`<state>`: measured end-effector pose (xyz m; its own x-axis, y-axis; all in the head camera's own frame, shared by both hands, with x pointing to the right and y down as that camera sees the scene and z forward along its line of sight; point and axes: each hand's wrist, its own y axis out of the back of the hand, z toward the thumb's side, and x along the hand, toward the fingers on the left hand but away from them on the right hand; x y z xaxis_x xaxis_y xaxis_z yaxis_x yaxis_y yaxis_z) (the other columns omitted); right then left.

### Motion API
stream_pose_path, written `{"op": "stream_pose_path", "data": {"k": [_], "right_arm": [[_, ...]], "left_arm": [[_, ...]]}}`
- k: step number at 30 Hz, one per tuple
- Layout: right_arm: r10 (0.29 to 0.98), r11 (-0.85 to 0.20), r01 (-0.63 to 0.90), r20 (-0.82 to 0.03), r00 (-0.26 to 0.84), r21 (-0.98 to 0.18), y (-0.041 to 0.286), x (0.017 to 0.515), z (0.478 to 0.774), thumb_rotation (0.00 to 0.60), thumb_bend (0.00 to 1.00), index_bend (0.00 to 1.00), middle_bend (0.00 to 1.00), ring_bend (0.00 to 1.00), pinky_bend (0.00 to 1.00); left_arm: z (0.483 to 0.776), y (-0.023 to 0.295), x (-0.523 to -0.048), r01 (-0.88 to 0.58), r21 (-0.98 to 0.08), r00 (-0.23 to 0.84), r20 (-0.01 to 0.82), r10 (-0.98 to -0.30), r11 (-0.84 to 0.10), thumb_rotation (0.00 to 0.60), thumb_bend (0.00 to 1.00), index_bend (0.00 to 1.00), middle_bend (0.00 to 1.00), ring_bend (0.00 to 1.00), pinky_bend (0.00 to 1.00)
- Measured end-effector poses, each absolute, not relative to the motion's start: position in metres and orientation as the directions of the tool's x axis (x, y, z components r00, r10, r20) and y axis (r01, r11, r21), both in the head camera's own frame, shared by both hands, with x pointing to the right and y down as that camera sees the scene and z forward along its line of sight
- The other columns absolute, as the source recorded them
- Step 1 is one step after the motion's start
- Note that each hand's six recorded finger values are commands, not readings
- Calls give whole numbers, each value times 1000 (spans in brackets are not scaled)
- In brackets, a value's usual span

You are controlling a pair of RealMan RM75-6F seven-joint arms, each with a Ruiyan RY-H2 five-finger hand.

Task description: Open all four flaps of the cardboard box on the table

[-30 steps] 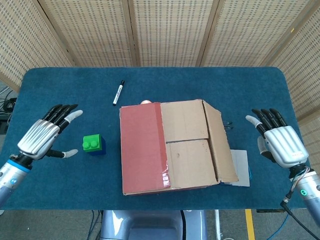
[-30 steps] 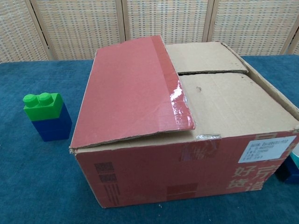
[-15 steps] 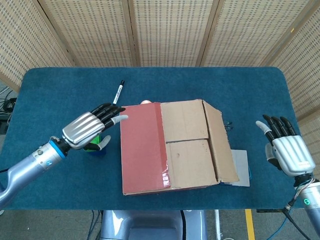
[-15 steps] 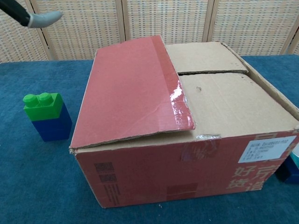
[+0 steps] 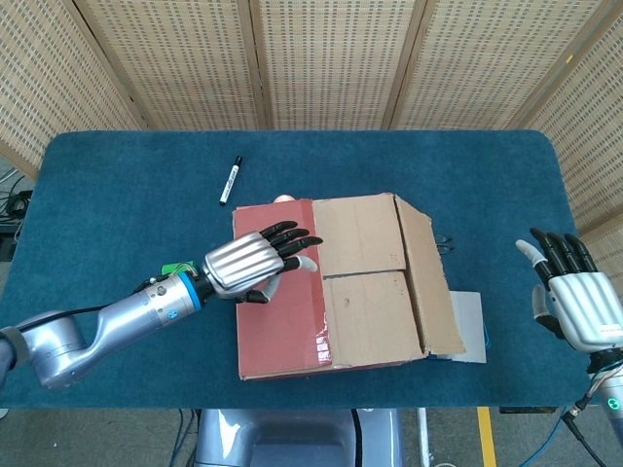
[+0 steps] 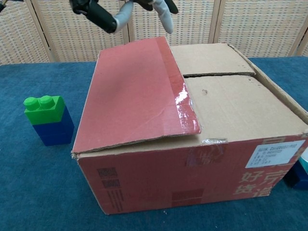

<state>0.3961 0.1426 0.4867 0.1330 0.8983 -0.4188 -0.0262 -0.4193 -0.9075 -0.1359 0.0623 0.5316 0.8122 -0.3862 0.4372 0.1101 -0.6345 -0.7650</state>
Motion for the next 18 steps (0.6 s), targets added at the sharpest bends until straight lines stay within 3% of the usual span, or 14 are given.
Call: {"op": "stream_pose_path", "data": {"k": [18], "right_arm": [[904,-416,-1,-413,107,-910,146,414,482,600,775,99,30,0,0]], "left_arm": [[566,70,-75,167,-708,806,499,-319,-686,317,981,319,166,19,0]]}}
